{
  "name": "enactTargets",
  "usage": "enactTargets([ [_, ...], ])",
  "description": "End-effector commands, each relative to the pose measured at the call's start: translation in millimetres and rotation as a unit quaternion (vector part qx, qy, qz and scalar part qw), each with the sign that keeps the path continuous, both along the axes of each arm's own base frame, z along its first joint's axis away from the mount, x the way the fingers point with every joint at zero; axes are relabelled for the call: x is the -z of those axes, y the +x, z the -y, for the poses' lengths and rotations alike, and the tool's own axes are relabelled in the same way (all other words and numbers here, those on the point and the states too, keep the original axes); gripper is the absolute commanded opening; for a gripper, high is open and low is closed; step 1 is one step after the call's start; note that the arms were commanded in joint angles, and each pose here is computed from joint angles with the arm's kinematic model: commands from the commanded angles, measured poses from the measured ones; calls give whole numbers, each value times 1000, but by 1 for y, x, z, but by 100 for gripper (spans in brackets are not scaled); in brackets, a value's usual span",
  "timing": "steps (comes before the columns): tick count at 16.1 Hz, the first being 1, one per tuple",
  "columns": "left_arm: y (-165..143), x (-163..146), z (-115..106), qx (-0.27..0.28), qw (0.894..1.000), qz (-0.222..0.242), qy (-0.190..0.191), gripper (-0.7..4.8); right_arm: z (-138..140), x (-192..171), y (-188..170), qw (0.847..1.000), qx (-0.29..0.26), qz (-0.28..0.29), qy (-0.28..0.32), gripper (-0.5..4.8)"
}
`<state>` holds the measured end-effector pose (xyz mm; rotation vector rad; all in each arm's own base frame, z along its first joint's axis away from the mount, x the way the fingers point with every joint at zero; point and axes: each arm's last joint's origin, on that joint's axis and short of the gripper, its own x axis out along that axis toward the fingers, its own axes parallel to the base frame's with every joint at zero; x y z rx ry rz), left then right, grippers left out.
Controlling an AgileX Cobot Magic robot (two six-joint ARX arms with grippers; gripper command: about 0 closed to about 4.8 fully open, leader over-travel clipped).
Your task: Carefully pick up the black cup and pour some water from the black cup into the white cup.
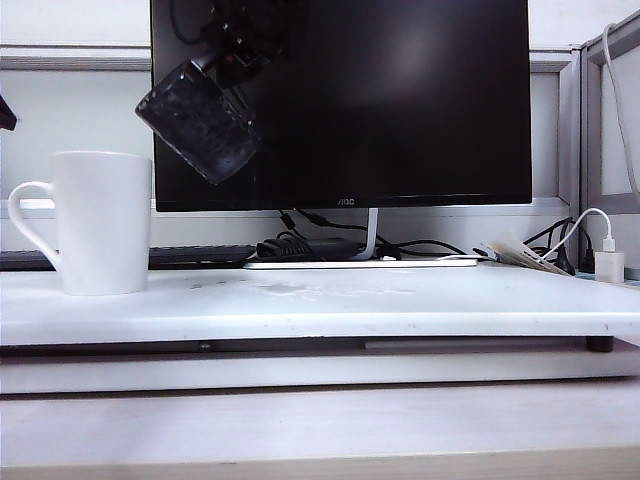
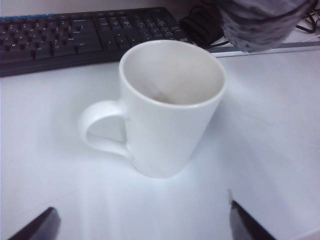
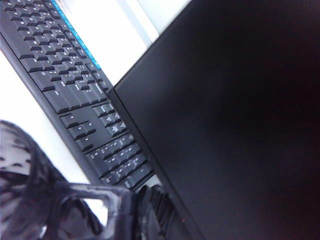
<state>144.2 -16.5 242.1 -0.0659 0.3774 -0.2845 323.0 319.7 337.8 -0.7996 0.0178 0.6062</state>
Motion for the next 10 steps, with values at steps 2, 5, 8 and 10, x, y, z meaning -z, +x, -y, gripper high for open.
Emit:
enactTargets([
  [2,0,-1,0,3,1000,5,1,479,-2,-16,-2,998,1,54,17,-7],
  [5,0,-1,0,3,1000,5,1,479,-6,-19,-6,997,-9,82,-3,-7],
  [8,0,-1,0,3,1000,2,1,479,-10,-20,-10,995,-18,98,-19,-7],
  [10,0,0,0,3,1000,-1,1,479,-13,-20,-14,993,-25,109,-29,-7],
])
